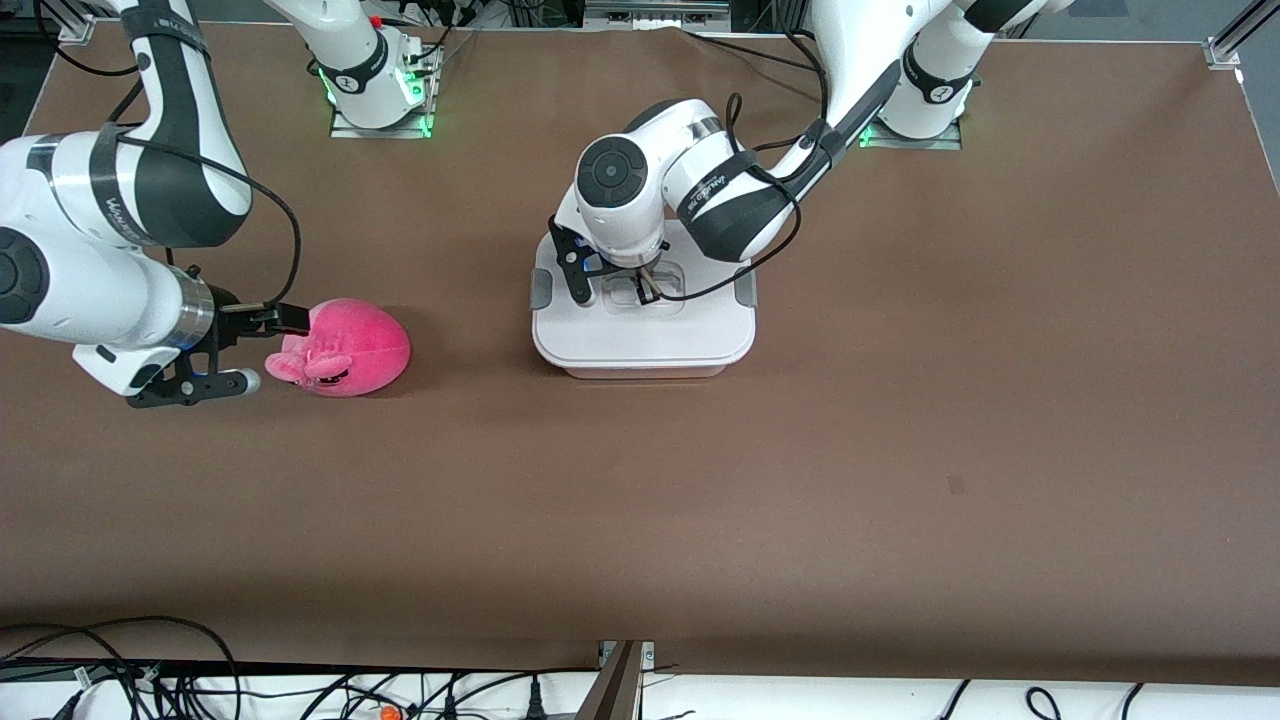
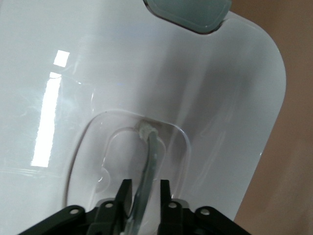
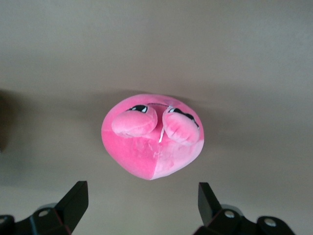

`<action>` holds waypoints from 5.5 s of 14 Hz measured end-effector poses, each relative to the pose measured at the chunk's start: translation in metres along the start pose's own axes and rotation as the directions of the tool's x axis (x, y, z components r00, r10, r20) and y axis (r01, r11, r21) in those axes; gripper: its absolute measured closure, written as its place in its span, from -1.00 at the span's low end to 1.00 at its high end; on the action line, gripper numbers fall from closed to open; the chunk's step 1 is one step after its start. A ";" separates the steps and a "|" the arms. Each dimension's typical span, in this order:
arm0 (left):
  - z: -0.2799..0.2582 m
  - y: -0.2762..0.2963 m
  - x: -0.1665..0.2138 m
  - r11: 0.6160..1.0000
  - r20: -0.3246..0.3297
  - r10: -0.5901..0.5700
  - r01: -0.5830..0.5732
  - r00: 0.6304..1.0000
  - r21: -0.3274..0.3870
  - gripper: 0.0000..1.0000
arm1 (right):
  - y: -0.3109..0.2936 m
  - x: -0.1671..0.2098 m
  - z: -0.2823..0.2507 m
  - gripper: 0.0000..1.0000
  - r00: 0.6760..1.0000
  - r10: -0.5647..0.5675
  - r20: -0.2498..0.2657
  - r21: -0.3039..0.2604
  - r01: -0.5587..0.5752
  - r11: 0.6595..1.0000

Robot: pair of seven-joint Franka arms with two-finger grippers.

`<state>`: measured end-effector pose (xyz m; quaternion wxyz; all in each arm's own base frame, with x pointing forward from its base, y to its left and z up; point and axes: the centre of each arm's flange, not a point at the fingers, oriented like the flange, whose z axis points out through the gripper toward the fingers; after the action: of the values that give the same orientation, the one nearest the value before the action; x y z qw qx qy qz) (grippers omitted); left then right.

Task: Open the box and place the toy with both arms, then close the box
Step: 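Grasp the lid handle with the left gripper while the right gripper grasps the toy, then lift the lid off with the left gripper and set it beside the box, then carry the pink toy with the right gripper over the open pink box, then lower the toy into the box and open the right gripper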

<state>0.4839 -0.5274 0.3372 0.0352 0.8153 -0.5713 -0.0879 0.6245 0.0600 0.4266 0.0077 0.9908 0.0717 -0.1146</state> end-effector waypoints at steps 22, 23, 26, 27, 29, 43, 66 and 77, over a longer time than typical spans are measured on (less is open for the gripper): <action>-0.180 -0.123 -0.206 0.993 0.148 -0.115 0.118 0.982 -0.013 0.87 | -0.002 -0.013 0.138 0.31 0.991 -0.001 -0.133 0.003 0.002 1.000; -0.181 -0.138 -0.219 0.994 0.142 -0.105 0.109 0.984 -0.023 0.87 | -0.002 -0.012 0.135 0.49 0.990 -0.012 -0.138 0.002 0.012 1.000; -0.190 -0.176 -0.259 0.998 0.112 -0.051 0.056 0.992 -0.040 0.87 | -0.001 -0.011 0.123 0.87 0.990 -0.063 -0.129 -0.004 0.063 0.998; -0.192 -0.185 -0.270 0.999 0.104 -0.024 0.029 0.994 -0.046 0.87 | -0.002 -0.010 0.115 0.87 0.989 -0.078 -0.124 -0.005 0.078 0.997; -0.195 -0.197 -0.287 0.998 0.099 0.010 -0.005 0.995 -0.060 0.87 | -0.012 -0.006 0.089 0.88 0.983 -0.140 -0.119 -0.009 0.140 0.990; -0.195 -0.200 -0.293 0.997 0.099 0.025 -0.018 0.995 -0.068 0.87 | -0.362 -0.094 -0.038 0.88 0.498 -0.865 -0.065 -0.183 0.846 0.501; -0.193 -0.200 -0.293 0.997 0.100 0.026 -0.019 0.995 -0.072 0.87 | -0.493 -0.058 0.136 0.59 0.334 -0.941 0.049 -0.323 0.897 0.302; -0.193 -0.200 -0.292 0.997 0.100 0.028 -0.020 0.995 -0.073 0.87 | -0.507 -0.052 0.113 -1.00 0.564 -0.807 -0.177 -0.318 0.743 0.589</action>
<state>0.6079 -0.1928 0.5249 0.0365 0.8010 -0.5786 -0.1492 0.4758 0.5506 0.3292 0.0483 0.8551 0.5133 0.0552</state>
